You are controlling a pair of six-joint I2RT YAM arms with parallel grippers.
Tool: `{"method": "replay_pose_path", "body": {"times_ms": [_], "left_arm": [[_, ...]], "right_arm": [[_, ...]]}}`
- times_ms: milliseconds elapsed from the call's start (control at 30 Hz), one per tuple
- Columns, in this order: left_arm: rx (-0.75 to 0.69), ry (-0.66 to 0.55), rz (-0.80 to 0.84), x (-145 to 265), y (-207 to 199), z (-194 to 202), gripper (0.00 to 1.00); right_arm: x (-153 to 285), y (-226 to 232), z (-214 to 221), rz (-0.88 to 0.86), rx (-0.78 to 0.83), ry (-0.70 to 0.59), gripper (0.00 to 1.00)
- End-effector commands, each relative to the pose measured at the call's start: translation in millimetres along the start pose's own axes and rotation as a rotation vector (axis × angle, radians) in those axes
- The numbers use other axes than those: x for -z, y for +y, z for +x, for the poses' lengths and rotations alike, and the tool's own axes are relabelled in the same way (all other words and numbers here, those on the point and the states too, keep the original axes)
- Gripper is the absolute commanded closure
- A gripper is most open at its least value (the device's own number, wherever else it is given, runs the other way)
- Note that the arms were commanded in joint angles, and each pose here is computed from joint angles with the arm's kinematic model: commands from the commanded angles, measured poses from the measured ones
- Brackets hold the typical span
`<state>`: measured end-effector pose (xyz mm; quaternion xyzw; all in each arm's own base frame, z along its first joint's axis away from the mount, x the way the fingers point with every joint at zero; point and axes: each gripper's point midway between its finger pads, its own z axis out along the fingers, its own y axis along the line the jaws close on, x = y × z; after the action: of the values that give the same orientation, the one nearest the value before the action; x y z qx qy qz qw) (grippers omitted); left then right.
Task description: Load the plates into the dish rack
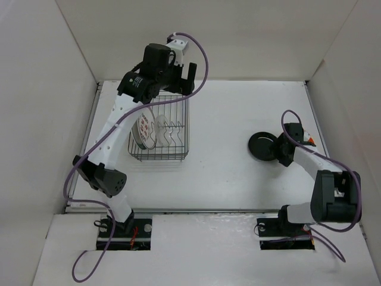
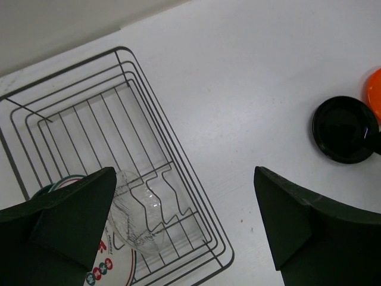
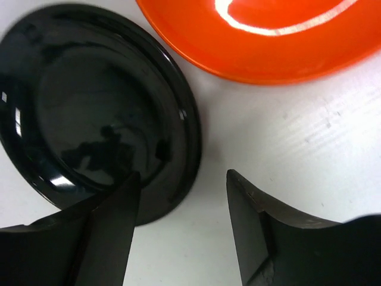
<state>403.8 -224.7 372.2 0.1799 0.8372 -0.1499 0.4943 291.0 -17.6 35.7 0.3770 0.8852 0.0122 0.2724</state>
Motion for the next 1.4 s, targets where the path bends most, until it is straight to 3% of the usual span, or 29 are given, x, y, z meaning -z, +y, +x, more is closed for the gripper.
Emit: {"method": "replay_pose_path", "body": {"times_ms": [0, 167, 233, 267, 333, 367, 400, 433, 633, 767, 900, 1200, 1367], "left_arm": [[-0.008, 0.025, 0.068, -12, -13, 10, 0.0], [-0.007, 0.043, 0.066, -20, -12, 15, 0.0], [-0.007, 0.052, 0.066, -20, -12, 17, 0.0], [-0.006, 0.063, 0.065, -24, -12, 21, 0.0], [-0.016, 0.062, 0.056, -24, -10, 20, 0.0], [-0.016, 0.062, 0.056, -24, -10, 20, 0.0], [-0.016, 0.073, 0.055, -26, -9, 24, 0.0], [-0.015, 0.074, 0.064, -26, -11, 25, 0.0], [-0.026, 0.09, 0.058, -26, 2, 31, 0.0], [-0.075, 0.095, 0.135, -34, -9, 31, 0.0], [-0.094, 0.076, 0.331, -31, -42, 20, 0.0], [-0.134, -0.023, 0.757, -20, -105, 9, 0.0], [-0.093, 0.05, 0.936, -31, -124, 30, 0.0]], "right_arm": [[-3, 20, -26, -0.04, 0.024, -0.043, 0.36], [-23, 12, -10, 0.016, 0.052, 0.042, 0.37], [-28, 9, -5, 0.033, 0.055, 0.062, 0.45], [-32, 6, -1, 0.046, 0.068, 0.079, 0.56], [-35, 4, 2, 0.055, 0.07, 0.091, 0.7], [-35, 4, 2, 0.055, 0.079, 0.091, 0.81], [-37, 1, 6, 0.066, 0.082, 0.106, 0.98], [-37, 1, 6, 0.066, 0.082, 0.106, 1.0], [-24, 20, -11, -0.011, 0.069, 0.06, 1.0], [33, 75, -49, -0.251, 0.078, -0.112, 1.0], [108, 117, -76, -0.459, 0.11, -0.293, 1.0], [206, 182, -61, -0.841, 0.275, -0.396, 1.0], [243, 192, -59, -0.936, 0.314, -0.468, 1.0]]}}
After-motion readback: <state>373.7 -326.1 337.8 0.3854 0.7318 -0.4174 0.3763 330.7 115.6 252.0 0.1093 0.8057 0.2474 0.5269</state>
